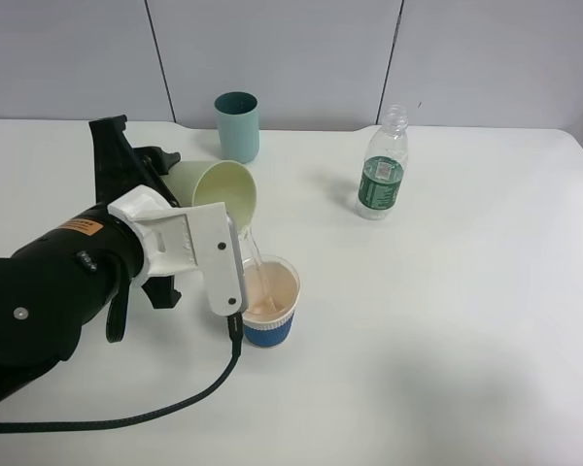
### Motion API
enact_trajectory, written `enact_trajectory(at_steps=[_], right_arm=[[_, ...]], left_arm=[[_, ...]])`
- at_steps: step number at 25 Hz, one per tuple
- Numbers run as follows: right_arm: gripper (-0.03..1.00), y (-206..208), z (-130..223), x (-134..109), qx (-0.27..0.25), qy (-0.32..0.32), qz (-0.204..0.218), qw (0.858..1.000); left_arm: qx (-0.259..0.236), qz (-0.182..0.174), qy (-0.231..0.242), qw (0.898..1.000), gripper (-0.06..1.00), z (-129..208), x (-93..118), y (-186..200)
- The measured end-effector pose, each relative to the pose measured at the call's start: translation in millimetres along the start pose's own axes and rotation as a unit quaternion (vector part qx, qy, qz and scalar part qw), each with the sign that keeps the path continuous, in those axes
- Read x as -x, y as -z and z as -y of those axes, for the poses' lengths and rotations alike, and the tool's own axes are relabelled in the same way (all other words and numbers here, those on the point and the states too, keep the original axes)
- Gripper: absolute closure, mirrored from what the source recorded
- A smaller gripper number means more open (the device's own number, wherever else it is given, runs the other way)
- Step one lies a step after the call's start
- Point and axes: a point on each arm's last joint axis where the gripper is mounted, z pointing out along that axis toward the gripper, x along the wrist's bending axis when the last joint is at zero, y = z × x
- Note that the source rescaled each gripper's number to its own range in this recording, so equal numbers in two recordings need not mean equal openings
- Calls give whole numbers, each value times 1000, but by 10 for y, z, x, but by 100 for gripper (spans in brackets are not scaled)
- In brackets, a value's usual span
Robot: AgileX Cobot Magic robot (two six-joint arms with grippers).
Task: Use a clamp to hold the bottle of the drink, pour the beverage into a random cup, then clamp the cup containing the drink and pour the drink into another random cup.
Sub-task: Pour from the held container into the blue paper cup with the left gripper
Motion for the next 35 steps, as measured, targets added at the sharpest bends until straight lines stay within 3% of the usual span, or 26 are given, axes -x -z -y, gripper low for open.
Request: enact_trajectory(at_steps=[35], right_arm=[[0, 0, 0, 0, 0, 0, 0, 1000]], left_arm=[[-9, -40, -71, 997, 94, 10, -76, 2]])
